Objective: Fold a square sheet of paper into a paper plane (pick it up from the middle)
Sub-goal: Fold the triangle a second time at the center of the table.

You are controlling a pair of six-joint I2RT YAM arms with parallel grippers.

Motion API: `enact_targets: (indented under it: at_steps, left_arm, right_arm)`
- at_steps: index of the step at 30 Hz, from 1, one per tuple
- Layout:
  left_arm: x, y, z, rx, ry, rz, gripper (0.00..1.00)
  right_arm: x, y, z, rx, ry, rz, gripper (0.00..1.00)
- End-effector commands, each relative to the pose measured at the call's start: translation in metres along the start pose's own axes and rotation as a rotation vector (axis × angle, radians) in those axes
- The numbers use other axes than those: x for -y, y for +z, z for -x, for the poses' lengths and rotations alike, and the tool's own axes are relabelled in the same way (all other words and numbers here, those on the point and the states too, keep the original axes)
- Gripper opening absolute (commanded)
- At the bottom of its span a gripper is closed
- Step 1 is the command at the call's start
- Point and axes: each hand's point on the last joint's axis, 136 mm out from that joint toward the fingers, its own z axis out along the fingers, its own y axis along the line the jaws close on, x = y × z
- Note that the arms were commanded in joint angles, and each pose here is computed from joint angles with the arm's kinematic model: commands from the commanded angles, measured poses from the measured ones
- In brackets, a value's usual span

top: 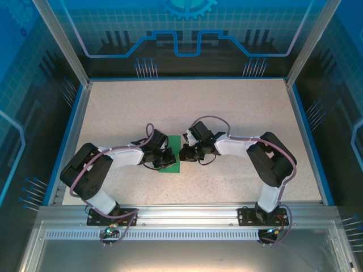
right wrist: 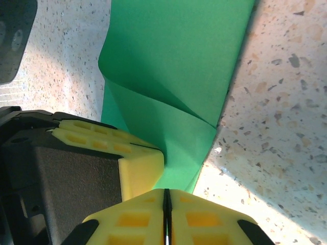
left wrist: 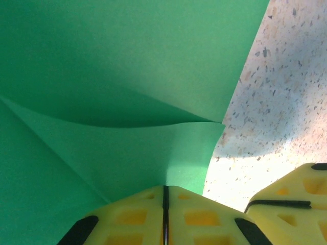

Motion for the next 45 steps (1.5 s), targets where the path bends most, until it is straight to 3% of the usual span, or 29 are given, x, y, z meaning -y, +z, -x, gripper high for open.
enact_targets:
  at_steps: [1,29,45]
  left_arm:
    - [-0.007,-0.002,0.004,0.023,-0.037,0.031,0.12]
    - [-0.017,0.01,-0.003,0.004,-0.104,0.057,0.11]
    - [-0.021,0.012,-0.004,0.0,-0.123,0.073,0.1]
  right_arm:
    - [0.004,0.009,-0.008,-0.021,0.008,-0.016,0.1]
    - [-0.008,0.015,-0.043,-0.082,0.014,0.072,0.06]
    - [-0.011,0.009,-0.051,-0.053,-0.003,0.086,0.06]
